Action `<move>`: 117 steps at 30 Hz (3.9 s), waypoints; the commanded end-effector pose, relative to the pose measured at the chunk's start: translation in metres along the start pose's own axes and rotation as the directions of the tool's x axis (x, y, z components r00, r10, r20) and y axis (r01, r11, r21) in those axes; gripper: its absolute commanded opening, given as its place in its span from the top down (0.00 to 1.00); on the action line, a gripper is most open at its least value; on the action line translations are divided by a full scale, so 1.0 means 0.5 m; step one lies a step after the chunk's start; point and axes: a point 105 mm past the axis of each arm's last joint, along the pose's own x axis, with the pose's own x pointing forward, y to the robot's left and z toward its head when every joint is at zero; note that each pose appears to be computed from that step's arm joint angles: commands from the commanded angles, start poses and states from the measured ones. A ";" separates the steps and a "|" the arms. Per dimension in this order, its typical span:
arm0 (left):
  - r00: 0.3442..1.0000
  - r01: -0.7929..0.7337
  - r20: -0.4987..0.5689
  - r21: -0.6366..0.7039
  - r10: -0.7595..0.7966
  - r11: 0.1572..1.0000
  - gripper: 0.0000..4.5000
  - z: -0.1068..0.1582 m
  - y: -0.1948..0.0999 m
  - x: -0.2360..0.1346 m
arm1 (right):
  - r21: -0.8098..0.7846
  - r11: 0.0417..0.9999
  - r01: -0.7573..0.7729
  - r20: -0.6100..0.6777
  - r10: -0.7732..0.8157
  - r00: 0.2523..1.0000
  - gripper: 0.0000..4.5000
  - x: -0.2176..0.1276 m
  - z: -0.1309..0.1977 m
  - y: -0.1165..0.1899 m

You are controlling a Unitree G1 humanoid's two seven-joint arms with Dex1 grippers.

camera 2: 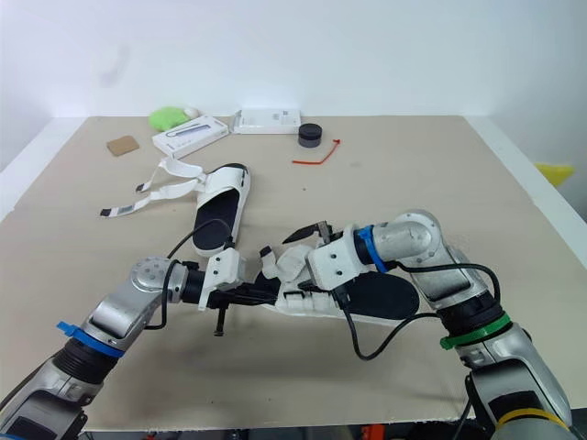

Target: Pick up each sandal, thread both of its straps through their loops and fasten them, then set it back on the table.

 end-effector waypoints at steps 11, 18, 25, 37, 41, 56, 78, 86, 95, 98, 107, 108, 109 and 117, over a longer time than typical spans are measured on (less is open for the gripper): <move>0.998 -0.007 -0.057 -0.050 0.004 0.999 1.00 -0.035 -0.006 0.001 | 0.037 0.999 0.014 -0.044 -0.012 0.999 0.02 -0.004 -0.008 -0.020; 0.998 -0.006 -0.057 -0.051 0.003 0.999 1.00 -0.036 -0.008 0.003 | 0.029 0.999 0.021 -0.024 -0.021 1.000 0.02 0.004 0.004 -0.024; 0.998 -0.006 -0.058 -0.053 0.003 0.999 1.00 -0.038 -0.010 0.004 | 0.049 0.999 0.013 -0.015 -0.012 1.000 0.02 0.009 0.007 -0.017; 0.998 -0.008 -0.061 -0.055 0.005 0.998 1.00 -0.041 -0.010 0.001 | 0.138 0.990 -0.031 0.028 0.027 0.999 0.02 -0.006 0.036 -0.010; 0.998 -0.007 -0.060 -0.058 0.004 0.998 1.00 -0.042 -0.011 0.001 | 0.118 0.992 -0.043 0.026 0.040 0.999 0.02 -0.006 0.052 -0.011; 0.998 -0.012 -0.060 -0.062 0.009 0.998 1.00 -0.043 -0.011 0.002 | 0.243 0.970 0.015 0.126 -0.047 0.991 0.02 -0.008 0.112 -0.062; 0.998 -0.013 -0.060 -0.068 0.009 0.998 1.00 -0.045 -0.012 0.003 | 0.067 0.997 -0.027 -0.066 0.032 0.997 0.02 0.010 0.015 -0.015; 0.998 -0.012 -0.058 -0.070 0.008 0.998 1.00 -0.046 -0.013 0.005 | 0.165 0.986 0.013 -0.044 -0.006 0.999 0.02 0.017 0.022 -0.038; 0.998 -0.012 -0.057 -0.070 0.008 0.997 1.00 -0.046 -0.015 0.006 | 0.174 0.982 -0.076 -0.100 0.094 0.991 0.20 0.015 0.004 -0.007; 0.998 -0.012 -0.057 -0.070 0.008 0.997 1.00 -0.046 -0.016 0.006 | 0.163 0.983 -0.088 -0.114 0.107 0.988 0.41 0.013 0.002 -0.004; 0.998 -0.011 -0.055 -0.071 0.008 0.997 1.00 -0.047 -0.017 0.007 | 0.155 0.986 -0.063 -0.144 0.086 0.986 0.41 0.013 -0.007 -0.013; 0.998 -0.012 -0.056 -0.071 0.008 0.997 1.00 -0.047 -0.017 0.007 | 0.154 0.986 -0.061 -0.147 0.084 0.985 0.41 0.013 -0.009 -0.013; 0.998 -0.012 -0.056 -0.071 0.008 0.997 1.00 -0.047 -0.017 0.007 | 0.155 0.986 -0.059 -0.149 0.083 0.985 0.41 0.013 -0.009 -0.014; 0.998 -0.013 -0.059 -0.072 0.009 0.997 1.00 -0.049 -0.016 0.007 | 0.206 0.979 -0.002 -0.088 0.021 0.996 0.88 0.016 0.005 -0.034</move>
